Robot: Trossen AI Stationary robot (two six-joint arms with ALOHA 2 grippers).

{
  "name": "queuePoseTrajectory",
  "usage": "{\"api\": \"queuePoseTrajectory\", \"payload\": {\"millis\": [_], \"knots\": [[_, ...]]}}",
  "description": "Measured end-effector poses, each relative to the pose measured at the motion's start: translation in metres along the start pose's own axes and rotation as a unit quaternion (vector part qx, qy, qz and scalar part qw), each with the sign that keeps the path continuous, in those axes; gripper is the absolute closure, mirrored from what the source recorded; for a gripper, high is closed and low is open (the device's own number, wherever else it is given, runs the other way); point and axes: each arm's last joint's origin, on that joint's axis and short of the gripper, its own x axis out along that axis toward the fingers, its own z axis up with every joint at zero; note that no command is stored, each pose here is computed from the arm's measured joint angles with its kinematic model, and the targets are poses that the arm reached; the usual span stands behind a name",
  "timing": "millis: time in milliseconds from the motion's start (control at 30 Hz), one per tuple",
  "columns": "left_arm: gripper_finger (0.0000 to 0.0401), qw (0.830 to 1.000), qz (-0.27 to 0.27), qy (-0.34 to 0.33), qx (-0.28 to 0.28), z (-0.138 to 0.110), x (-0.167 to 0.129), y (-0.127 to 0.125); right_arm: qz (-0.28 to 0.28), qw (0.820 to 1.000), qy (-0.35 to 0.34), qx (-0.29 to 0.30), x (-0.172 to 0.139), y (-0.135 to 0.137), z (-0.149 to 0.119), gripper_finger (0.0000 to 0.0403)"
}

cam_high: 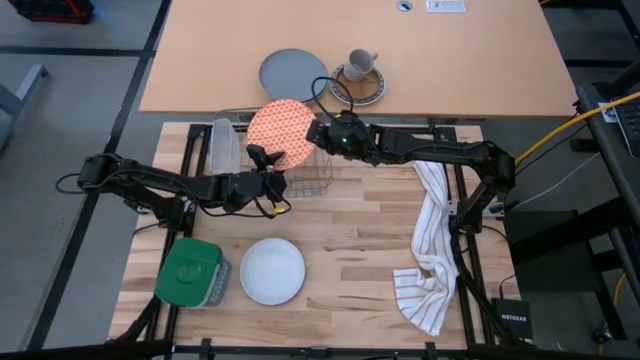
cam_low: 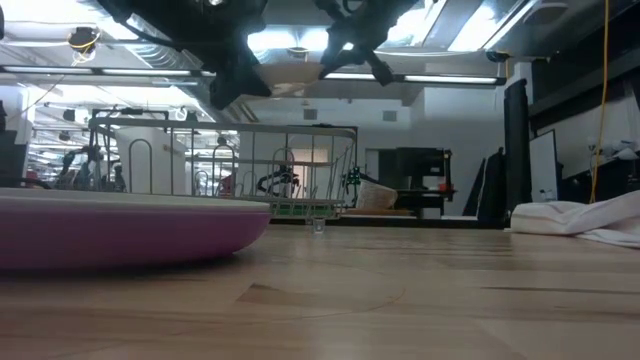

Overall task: Sort dishes
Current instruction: Put the orange patterned plate into the dish rack

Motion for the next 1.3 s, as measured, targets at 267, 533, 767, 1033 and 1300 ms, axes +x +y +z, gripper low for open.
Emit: {"api": "queuePoseTrajectory", "payload": {"millis": [267,533,767,1033,1300], "knots": [[0.0312,1.000,0.006,0.008,0.004,-0.002,0.002,0.001,0.006,1.000,0.030,0.000,0.000,0.000,-0.001,0.0392],[0.0377,0.999,0.010,0.007,0.042,0.000,0.000,0.001,-0.001,0.999,0.035,0.005,0.000,-0.001,-0.002,0.0372],[0.0384,1.000,0.011,0.005,0.019,0.001,-0.002,0.000,0.004,0.999,0.037,-0.003,0.000,-0.001,-0.002,0.0296],[0.0384,1.000,0.007,0.010,-0.018,-0.001,-0.002,-0.002,-0.010,0.992,-0.022,-0.120,-0.002,0.000,0.001,0.0279],[0.0384,0.996,0.005,0.020,-0.087,-0.003,-0.002,-0.004,-0.046,0.973,-0.094,-0.206,-0.007,0.000,0.009,0.0279]]}}
